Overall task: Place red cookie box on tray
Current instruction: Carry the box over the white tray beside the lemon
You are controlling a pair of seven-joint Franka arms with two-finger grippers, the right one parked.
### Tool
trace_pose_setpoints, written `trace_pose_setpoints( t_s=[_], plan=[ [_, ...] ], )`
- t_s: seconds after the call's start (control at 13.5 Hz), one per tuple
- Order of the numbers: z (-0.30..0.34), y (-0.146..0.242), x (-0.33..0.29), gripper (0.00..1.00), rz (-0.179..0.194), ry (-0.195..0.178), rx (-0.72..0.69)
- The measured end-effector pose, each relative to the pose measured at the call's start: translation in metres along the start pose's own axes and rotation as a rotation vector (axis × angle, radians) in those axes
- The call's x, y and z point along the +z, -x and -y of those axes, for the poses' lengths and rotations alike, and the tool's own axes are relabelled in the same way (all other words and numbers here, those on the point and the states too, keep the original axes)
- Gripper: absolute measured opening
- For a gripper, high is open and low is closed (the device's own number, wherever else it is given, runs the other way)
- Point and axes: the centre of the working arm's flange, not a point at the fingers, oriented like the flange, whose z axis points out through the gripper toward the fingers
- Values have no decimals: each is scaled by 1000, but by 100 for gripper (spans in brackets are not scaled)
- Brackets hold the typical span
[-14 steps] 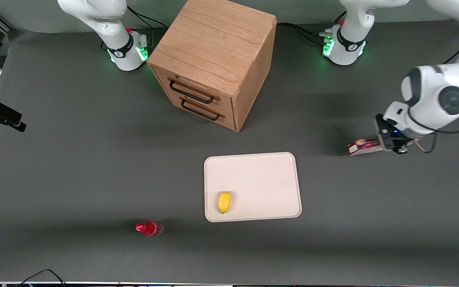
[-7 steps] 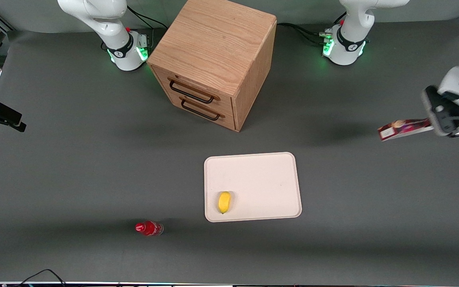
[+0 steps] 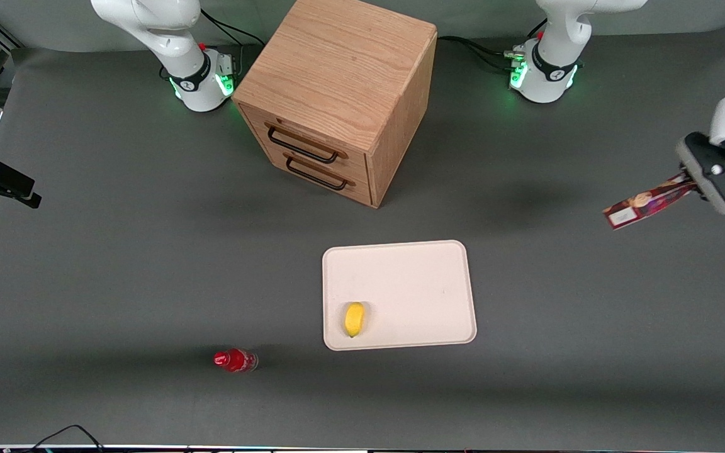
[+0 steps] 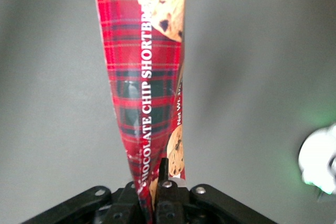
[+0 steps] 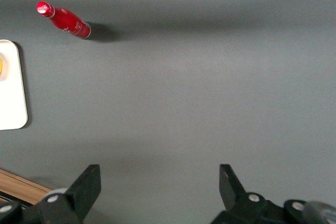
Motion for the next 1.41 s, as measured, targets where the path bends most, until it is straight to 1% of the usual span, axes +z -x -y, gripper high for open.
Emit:
trace_pose_setpoints(
  t_s=[0.15,0.22,0.37,0.52,0.59,0.67,0.74,0.81,0.96,1.04,1.11,1.26,1.41],
  plan=[
    [-29,-66,6,6,-12,-29,-147],
    [-46,-100,14,6,-19,-37,-229],
    [-73,-158,37,6,-39,-39,-397],
    [-86,-201,66,6,-73,-32,-577],
    [-86,-217,82,6,-92,-31,-652],
    [-84,-230,100,6,-103,-29,-721],
    [-83,-241,116,6,-103,-21,-793],
    [-82,-251,130,6,-95,-16,-867],
    [-75,-265,155,6,-68,-26,-987],
    [-73,-272,167,6,-60,-37,-1034],
    [-72,-281,181,6,-58,-39,-1080],
    [-76,-300,212,6,-71,-25,-1136],
    [-82,-315,239,6,-85,0,-1145]
  ],
)
